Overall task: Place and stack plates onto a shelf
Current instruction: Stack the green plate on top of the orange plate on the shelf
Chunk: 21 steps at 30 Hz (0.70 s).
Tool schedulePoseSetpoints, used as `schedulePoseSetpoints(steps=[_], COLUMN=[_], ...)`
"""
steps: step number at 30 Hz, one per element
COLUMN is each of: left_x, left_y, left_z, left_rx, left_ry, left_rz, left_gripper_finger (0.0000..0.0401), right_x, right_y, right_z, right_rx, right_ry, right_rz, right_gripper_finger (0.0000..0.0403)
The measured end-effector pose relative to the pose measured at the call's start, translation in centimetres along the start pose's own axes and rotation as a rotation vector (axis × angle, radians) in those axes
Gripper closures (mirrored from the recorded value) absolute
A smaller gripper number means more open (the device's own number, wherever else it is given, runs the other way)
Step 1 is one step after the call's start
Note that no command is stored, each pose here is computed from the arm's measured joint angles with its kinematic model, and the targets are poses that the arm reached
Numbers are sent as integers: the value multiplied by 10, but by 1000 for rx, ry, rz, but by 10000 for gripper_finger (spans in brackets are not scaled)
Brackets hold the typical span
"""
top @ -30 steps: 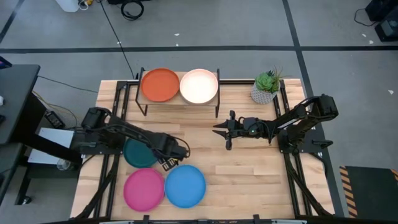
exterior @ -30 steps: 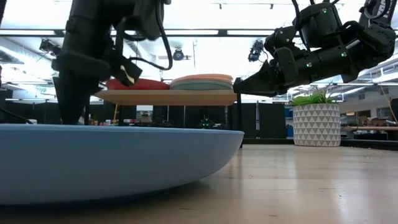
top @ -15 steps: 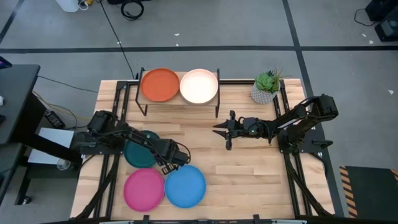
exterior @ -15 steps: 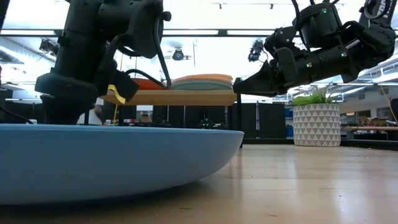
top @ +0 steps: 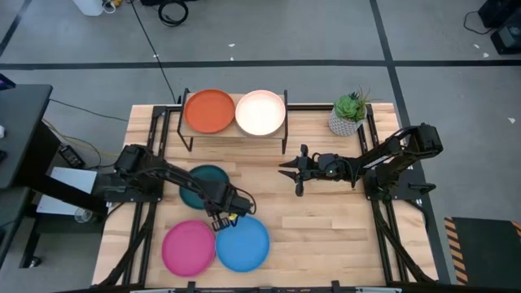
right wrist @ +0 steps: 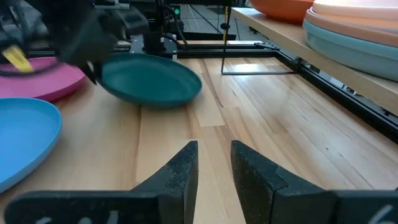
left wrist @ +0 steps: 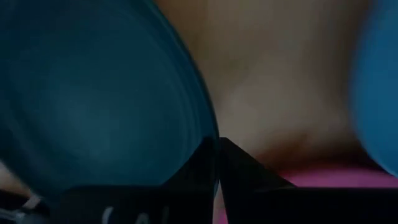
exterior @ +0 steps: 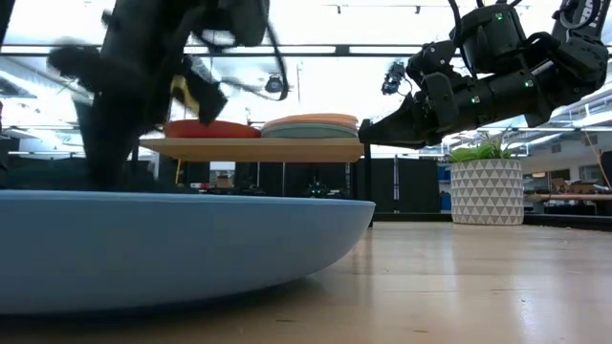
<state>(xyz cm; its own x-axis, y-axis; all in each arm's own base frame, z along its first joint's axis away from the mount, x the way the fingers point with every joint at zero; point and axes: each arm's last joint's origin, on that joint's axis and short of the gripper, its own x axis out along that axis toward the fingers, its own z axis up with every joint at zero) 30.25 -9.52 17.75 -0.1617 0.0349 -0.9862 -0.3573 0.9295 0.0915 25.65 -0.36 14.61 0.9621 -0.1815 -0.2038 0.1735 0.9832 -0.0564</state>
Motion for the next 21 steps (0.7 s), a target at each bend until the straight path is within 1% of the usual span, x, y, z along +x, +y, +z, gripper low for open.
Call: schedulePoseSetpoints(steps=[2,4,6,9,12,15,17,19,21], left_x=[-17,-39,-66,-105,-142,-174,-190,-201,-207], left_y=[-2,-2,-1,4,14,29,41,55,70], left_z=[0,-1,-5,-11,-23,-38,-49,-58,-64], left_rx=[37,72,96,101,117,112,93,63,23], left_ry=[-1,-40,-116,-240,-370,-514,-606,-680,-718], left_rz=[-7,-7,-14,-36,-72,-46,-5,45,88], left_gripper_finger=[388,388,388,388,388,388,388,388,388], right_x=[0,0,0,0,0,0,0,0,0], right_y=[0,0,0,0,0,0,0,0,0], right_z=[0,0,0,0,0,0,0,0,0], right_rx=[0,0,0,-1,-1,0,0,0,0], right_ry=[0,0,0,3,3,2,2,2,-1], right_rz=[0,0,0,0,0,0,0,0,1], right_gripper_finger=[301,301,301,301,301,301,301,301,301])
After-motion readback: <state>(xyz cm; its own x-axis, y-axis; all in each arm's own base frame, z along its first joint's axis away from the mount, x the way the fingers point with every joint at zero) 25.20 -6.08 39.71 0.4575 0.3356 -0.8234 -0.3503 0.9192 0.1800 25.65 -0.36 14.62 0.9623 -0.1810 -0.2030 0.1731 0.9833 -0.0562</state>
